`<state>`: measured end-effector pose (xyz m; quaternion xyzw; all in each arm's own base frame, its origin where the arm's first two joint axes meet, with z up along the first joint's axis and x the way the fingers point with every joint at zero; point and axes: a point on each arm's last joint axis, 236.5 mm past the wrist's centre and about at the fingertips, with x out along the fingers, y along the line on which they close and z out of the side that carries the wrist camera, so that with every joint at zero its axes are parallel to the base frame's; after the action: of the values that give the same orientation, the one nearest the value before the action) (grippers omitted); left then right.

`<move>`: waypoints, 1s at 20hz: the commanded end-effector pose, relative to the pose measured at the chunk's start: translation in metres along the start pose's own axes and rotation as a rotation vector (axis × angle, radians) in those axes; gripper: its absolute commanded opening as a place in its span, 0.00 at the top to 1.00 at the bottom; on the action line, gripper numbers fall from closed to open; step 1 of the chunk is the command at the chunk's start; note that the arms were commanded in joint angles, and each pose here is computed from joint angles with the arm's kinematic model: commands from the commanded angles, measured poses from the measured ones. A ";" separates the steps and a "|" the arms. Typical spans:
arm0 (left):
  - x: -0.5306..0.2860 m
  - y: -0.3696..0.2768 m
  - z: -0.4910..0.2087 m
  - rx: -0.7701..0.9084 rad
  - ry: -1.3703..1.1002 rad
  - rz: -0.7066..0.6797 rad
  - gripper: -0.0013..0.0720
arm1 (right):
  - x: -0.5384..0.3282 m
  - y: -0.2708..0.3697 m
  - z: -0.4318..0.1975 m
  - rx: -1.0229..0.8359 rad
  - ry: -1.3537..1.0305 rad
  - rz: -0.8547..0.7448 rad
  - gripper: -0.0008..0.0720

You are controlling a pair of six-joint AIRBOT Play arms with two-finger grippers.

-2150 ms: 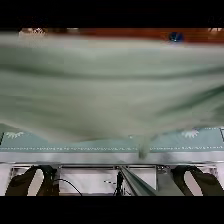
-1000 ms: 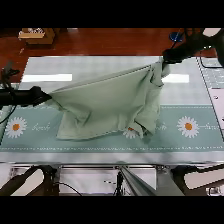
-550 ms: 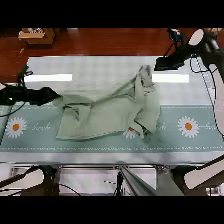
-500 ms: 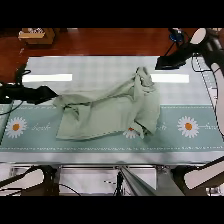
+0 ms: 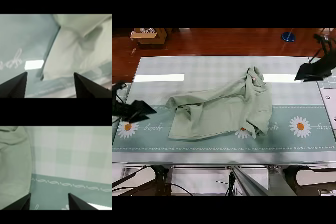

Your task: Fold the shirts.

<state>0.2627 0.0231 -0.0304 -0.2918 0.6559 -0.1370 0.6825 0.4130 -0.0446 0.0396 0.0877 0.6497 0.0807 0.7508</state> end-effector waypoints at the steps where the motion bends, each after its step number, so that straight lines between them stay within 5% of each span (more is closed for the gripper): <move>1: 0.029 -0.001 -0.057 -0.043 0.162 -0.087 0.00 | 0.018 -0.009 -0.032 0.088 0.034 0.138 0.26; 16: 0.116 -0.002 -0.054 -0.111 0.204 0.018 0.01 | 0.025 -0.021 -0.045 0.176 -0.022 0.218 0.28; 17: 0.121 -0.001 -0.050 -0.138 0.193 0.035 0.26 | 0.021 -0.018 -0.043 0.173 -0.034 0.222 0.28; 18: 0.124 -0.001 -0.049 -0.152 0.192 0.042 0.73 | 0.016 -0.016 -0.042 0.170 -0.050 0.224 0.28; 19: 0.124 -0.002 -0.051 -0.148 0.199 0.041 0.95 | 0.011 -0.014 -0.039 0.165 -0.070 0.223 0.28; 20: 0.124 -0.003 -0.053 -0.149 0.209 0.037 0.95 | 0.005 -0.013 -0.037 0.161 -0.090 0.215 0.28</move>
<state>0.2180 -0.0612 -0.1179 -0.3130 0.7376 -0.1299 0.5840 0.3734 -0.0572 0.0135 0.2204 0.6233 0.1030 0.7432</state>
